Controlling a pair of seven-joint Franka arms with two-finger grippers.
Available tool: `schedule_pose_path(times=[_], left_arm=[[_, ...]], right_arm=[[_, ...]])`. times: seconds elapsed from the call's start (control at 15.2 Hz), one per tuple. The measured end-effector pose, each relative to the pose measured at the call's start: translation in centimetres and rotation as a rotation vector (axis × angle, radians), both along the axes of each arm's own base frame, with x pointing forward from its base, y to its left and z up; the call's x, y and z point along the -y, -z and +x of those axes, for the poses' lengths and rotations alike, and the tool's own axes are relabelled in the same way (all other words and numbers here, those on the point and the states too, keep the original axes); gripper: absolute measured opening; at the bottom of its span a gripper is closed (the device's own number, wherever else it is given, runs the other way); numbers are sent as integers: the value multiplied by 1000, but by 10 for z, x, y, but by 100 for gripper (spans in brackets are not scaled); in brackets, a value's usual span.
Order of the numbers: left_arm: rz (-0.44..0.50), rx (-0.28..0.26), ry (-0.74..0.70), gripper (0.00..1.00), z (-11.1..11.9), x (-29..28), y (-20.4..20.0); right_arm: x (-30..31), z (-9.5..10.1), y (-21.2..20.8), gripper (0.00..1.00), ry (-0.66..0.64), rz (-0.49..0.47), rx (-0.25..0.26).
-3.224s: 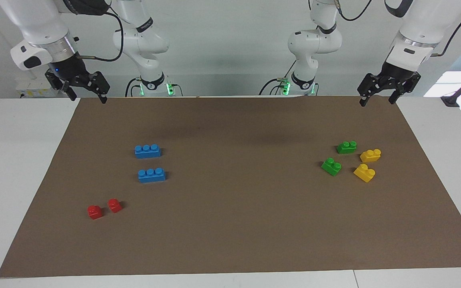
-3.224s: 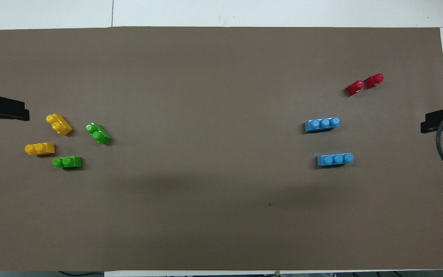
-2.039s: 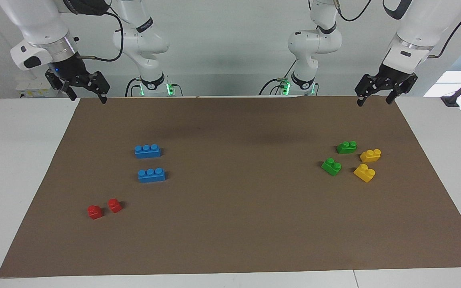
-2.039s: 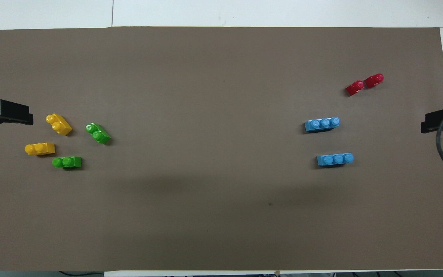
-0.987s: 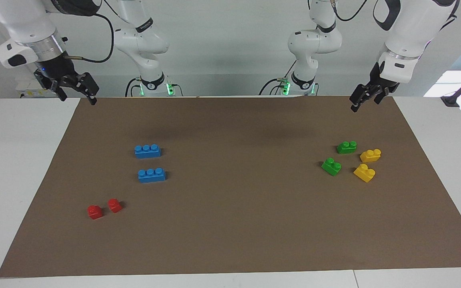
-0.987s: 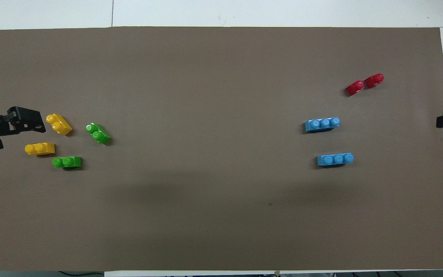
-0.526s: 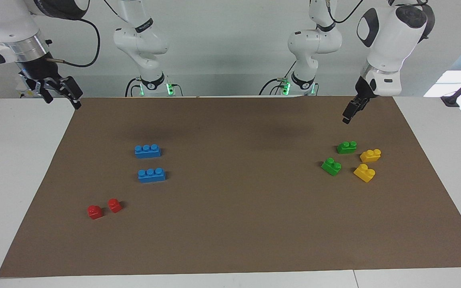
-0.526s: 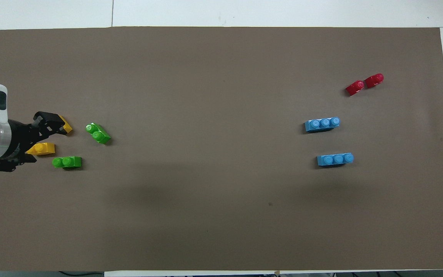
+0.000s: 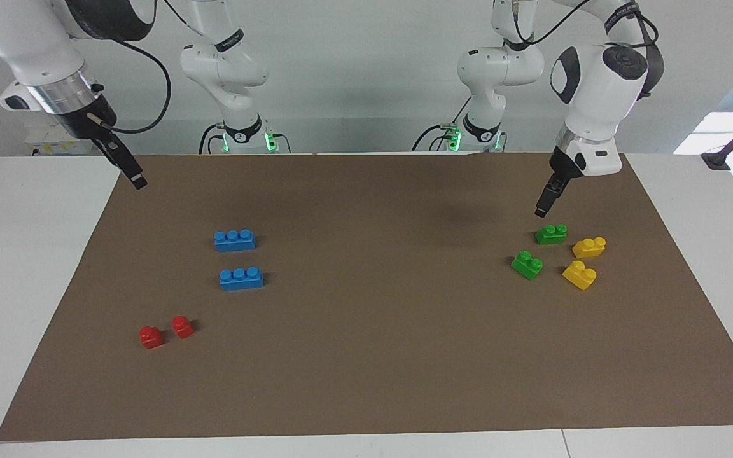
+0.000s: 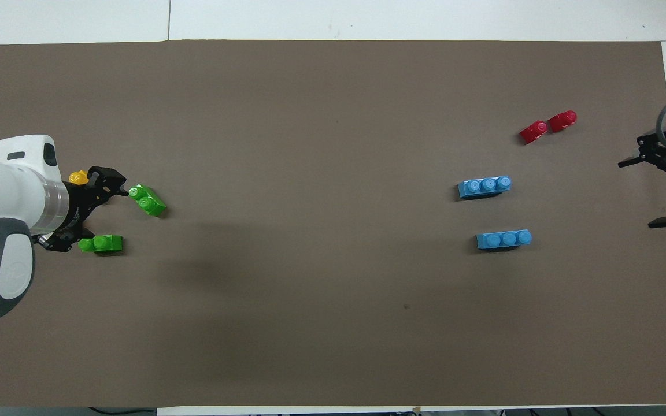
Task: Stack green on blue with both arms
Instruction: 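Reach the left gripper to the green brick while the right gripper reaches the blue brick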
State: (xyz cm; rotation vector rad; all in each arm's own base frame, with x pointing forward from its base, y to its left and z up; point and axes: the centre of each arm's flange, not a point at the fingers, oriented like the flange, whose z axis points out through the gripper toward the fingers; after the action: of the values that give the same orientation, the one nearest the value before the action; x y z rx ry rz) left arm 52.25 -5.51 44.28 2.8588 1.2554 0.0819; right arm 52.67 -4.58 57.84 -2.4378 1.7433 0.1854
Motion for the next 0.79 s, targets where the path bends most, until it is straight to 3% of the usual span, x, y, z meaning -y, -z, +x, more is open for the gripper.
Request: schedule_pose_path(times=[0.2, 0.46, 0.79], left_arm=[[-4, -8, 4, 100, 13, 1, 33], [-3, -27, 57, 100, 21, -3, 60], [-8, 25, 37, 100, 21, -15, 89]], right_arm=[[8, 6, 32, 100, 126, 86, -74], [13, 24, 82, 100, 160, 143, -158], [11, 45, 124, 100, 183, 175, -177]])
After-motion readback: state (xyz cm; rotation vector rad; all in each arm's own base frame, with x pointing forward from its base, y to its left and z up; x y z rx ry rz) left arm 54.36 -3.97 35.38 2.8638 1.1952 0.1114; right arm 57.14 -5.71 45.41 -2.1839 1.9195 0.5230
